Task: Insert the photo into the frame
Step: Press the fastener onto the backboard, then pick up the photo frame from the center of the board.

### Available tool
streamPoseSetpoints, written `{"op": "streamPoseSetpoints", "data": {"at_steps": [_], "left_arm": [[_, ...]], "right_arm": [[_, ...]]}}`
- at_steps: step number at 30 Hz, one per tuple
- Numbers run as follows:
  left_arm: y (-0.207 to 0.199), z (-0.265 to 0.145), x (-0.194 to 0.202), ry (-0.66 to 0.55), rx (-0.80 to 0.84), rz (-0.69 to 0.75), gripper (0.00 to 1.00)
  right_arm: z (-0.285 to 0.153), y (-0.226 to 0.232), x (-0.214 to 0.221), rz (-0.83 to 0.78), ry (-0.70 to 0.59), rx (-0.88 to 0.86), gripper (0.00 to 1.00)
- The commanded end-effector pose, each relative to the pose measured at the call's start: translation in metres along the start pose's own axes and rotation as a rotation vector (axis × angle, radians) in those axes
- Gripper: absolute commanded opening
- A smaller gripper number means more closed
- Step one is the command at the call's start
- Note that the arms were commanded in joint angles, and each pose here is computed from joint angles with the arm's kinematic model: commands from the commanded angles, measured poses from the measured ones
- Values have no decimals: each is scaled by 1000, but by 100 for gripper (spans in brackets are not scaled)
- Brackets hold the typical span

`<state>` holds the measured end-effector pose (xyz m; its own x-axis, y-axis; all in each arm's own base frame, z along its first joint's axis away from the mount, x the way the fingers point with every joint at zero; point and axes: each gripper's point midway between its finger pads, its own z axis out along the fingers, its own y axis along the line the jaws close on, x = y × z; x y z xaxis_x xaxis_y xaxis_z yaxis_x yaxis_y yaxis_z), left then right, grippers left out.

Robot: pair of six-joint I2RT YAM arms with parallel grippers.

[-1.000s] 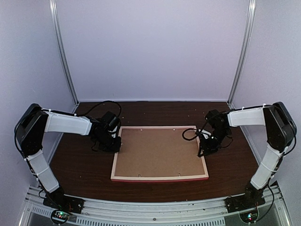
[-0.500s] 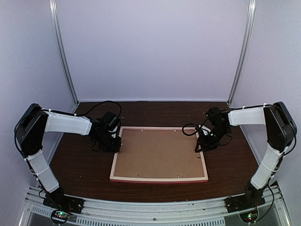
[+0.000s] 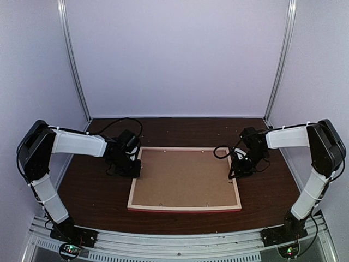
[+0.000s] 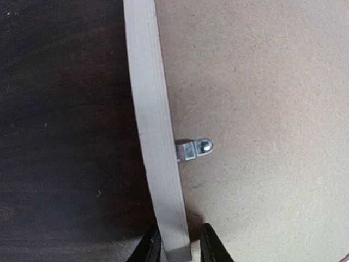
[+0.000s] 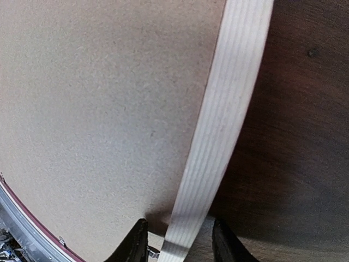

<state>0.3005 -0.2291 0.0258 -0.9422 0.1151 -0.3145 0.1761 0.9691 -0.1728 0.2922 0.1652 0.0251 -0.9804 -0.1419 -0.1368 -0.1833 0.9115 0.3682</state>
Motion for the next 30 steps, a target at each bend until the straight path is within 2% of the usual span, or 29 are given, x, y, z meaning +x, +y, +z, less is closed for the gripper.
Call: {"op": "streamPoseSetpoints", "data": {"at_steps": [1,8,16,22,27,30], "left_arm": [[-6,-2,9,36,13,30,29],[-6,-4,8,34,11,41,38],[-7,-14,4,3,20,51,72],[-11,-40,-5,-84,66,76,96],[-38,-75,-22,-185,199,112,97],[-60,-90,-30,-245,247,186,92]], "right_arm": [[-3,-9,-8,60,-55,41,38],[-4,-11,-2,89,-54,51,29],[0,-12,3,115,-49,47,22],[-9,-17,-9,130,-92,92,18],[-11,-8,-26,134,-128,60,7],[-11,0,-36,130,-136,28,4]]}}
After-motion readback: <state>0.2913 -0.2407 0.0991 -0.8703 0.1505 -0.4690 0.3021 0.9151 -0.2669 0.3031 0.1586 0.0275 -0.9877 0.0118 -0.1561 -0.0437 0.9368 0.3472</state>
